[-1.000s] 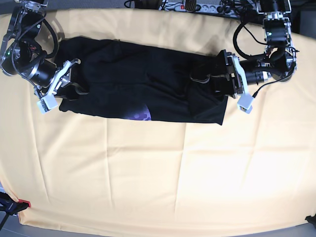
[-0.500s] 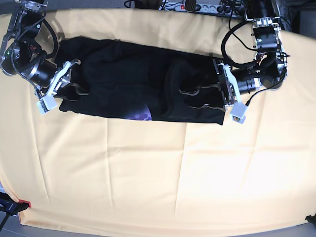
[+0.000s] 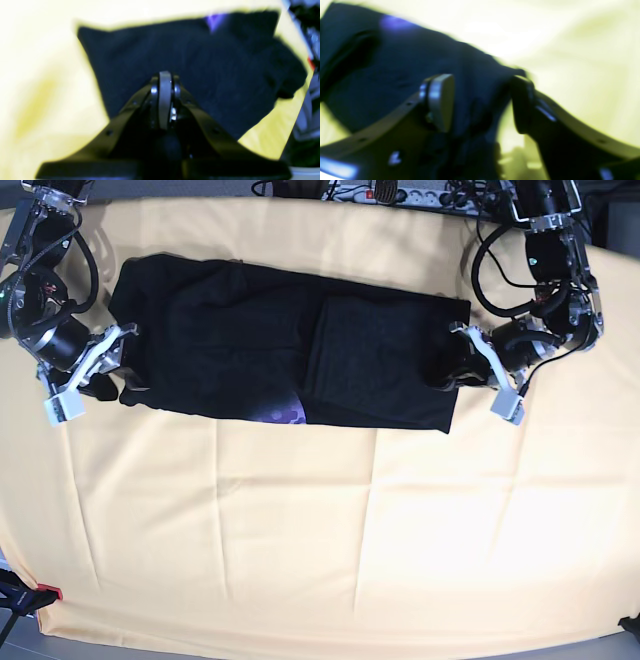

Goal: Fold the T-shirt properly
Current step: 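Fold the strip end with the left gripper toward the right gripper, then fold the strip end with the right gripper toward the middle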

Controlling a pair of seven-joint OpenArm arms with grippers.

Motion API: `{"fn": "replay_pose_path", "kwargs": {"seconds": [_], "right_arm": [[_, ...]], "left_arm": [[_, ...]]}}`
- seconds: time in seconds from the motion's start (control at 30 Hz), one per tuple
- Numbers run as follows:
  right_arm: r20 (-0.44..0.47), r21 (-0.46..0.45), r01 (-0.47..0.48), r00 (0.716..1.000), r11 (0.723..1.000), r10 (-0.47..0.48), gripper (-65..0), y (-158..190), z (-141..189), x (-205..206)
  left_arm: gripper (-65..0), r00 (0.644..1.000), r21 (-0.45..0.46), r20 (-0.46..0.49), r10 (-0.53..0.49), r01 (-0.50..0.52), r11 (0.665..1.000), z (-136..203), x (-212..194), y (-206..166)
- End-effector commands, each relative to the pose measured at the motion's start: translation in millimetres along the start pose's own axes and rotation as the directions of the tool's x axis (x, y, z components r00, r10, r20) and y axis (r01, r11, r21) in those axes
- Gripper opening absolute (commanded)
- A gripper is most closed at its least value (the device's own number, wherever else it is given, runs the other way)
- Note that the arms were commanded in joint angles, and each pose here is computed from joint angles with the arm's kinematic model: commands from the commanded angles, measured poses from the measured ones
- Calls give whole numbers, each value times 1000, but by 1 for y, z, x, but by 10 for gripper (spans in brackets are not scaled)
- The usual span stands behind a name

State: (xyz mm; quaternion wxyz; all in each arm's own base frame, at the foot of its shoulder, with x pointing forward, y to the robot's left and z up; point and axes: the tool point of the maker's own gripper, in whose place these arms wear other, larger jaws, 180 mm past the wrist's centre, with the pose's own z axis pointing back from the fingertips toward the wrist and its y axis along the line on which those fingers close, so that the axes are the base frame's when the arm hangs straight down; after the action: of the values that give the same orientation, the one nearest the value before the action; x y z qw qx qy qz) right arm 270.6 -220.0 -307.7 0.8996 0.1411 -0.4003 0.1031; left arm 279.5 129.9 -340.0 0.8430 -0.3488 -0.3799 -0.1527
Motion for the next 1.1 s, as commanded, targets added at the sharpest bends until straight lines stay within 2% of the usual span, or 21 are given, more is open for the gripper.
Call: {"fn": "replay_pose_path", "kwargs": {"seconds": [0.0,0.07,0.17,0.27,0.37,0.47,0.57,0.67,0.77,0.93,1.0,1.07], "right_arm": [[15,-47,-9,1000,999,9,-223,-11,9,6],[-16,-117,36,999,993,-39,-213,-27,17,-8],[-54,-142,103,992,985,-111,-213,-35,22,-32],[-58,-71,177,982,982,-181,-213,-26,18,-47],[-62,-4,260,964,966,-260,-213,-18,10,-61],[-64,71,343,939,937,-339,-213,-8,0,-74],[-63,166,413,911,895,-408,-213,4,-5,-81],[-74,301,437,897,848,-436,-213,25,-6,-79],[-77,386,436,893,813,-442,-213,45,-6,-78],[-85,441,438,889,783,-450,-213,69,-16,-77],[-94,453,429,895,782,-437,-219,76,-21,-76],[-102,459,414,903,786,-417,-277,80,-26,-74]], "left_arm": [[-650,1000,-13,27,-15,15,1000,1,9,0],[-650,1000,-23,-3,5,-5,1000,-3,-1,1],[-650,1000,-26,-11,13,-13,1000,-4,-4,2],[-650,1000,-22,-12,6,-6,1000,-2,-2,4],[-650,1000,-12,-23,-2,2,1000,3,-2,8],[-650,999,17,-42,0,0,1000,10,-2,17],[-650,999,27,-48,-6,8,1000,15,0,21],[-650,999,26,-46,-8,10,1000,18,2,22],[-650,999,26,-45,-8,9,1000,18,2,22],[-650,999,17,-35,-3,3,1000,18,4,20],[-650,1000,7,-24,1,-1,1000,18,6,19],[-650,1000,-4,-13,6,-6,1000,18,8,17]]}}
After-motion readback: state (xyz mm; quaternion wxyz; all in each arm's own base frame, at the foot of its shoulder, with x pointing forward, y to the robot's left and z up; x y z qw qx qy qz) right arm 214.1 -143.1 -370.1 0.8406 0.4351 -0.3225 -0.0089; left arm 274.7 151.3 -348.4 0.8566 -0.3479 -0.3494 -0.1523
